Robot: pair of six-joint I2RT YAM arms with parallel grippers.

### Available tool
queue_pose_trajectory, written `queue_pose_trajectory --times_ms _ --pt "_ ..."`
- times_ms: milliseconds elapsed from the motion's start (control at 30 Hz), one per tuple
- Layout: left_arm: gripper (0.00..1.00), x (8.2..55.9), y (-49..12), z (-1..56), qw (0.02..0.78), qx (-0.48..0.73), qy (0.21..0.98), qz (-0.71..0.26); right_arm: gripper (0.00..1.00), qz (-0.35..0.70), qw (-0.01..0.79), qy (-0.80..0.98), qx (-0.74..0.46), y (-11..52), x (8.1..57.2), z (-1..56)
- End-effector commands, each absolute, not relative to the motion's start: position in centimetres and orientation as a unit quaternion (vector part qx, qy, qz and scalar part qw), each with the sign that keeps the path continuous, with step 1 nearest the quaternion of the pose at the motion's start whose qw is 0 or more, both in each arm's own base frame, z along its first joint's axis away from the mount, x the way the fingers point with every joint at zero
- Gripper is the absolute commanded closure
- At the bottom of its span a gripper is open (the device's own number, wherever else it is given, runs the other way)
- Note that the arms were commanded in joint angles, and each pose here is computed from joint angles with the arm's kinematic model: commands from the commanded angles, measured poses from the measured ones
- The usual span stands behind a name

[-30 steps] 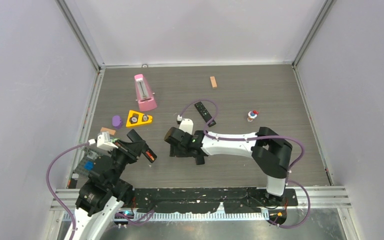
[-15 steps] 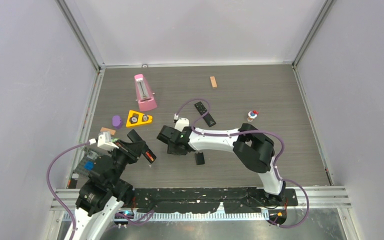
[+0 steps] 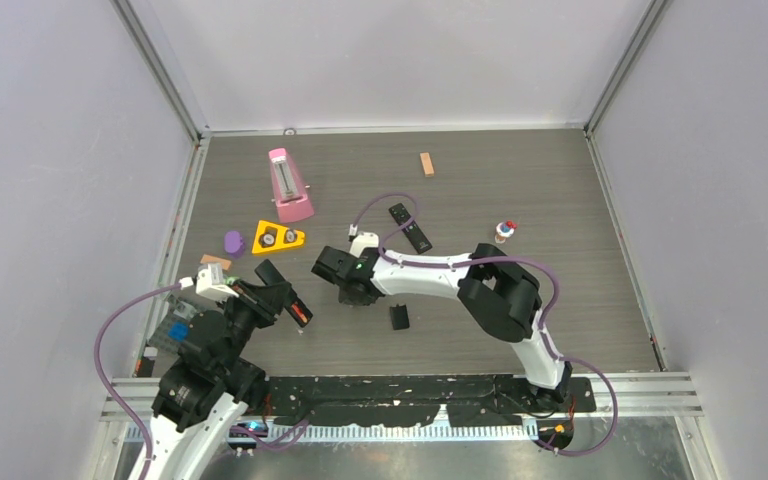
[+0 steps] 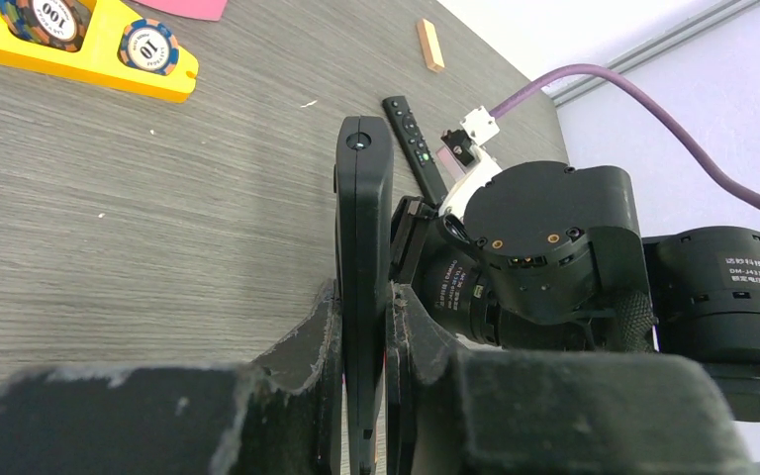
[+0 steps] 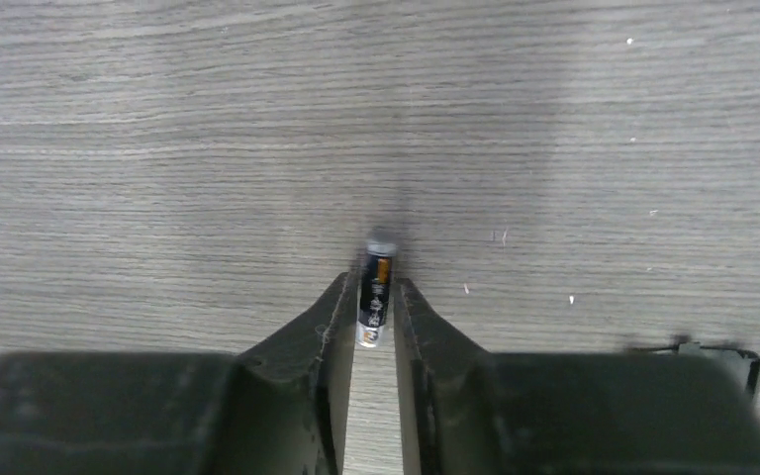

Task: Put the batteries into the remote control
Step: Pick up the battery from the center of the board, then load the battery into the remote control.

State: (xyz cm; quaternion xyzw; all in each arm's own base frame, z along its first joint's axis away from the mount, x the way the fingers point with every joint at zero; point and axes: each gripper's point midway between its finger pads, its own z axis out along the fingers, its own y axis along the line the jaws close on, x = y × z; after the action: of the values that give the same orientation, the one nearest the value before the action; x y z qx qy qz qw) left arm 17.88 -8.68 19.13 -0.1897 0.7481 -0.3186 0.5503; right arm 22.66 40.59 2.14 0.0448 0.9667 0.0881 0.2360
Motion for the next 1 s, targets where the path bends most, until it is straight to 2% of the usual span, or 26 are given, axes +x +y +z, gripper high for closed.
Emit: queue_pose_trajectory --times_ms 0,67,133,300,467,700,967 --pt "1.00 16.7 -8.2 22.4 0.602 -0.176 0.690 -0.362 0.84 0.053 0.244 0.968 0.022 39.4 23.3 0.8" --pt "1.00 16.7 -8.5 22.3 0.598 -0.174 0.693 -0.364 0.92 0.059 0.241 0.969 0.001 39.5 23.0 0.7" --pt "1.00 16.7 -8.7 22.2 0.594 -0.172 0.694 -0.368 0.94 0.067 0.243 0.968 -0.016 39.4 22.9 0.8" --pt "1.00 16.6 -9.6 22.3 0.583 -0.161 0.696 -0.387 0.95 0.091 0.261 0.958 -0.073 38.7 22.5 2.7" --pt "1.00 16.4 -11.7 22.4 0.556 -0.134 0.702 -0.423 0.95 0.150 0.302 0.934 -0.117 37.9 22.0 8.7" --pt "1.00 16.6 -16.1 23.4 0.493 -0.110 0.676 -0.536 0.95 0.220 0.300 0.918 -0.137 34.4 18.3 13.4" --pt "1.00 16.7 -19.8 24.2 0.399 -0.114 0.619 -0.667 0.95 0.340 0.336 0.862 -0.168 33.3 13.6 21.8"
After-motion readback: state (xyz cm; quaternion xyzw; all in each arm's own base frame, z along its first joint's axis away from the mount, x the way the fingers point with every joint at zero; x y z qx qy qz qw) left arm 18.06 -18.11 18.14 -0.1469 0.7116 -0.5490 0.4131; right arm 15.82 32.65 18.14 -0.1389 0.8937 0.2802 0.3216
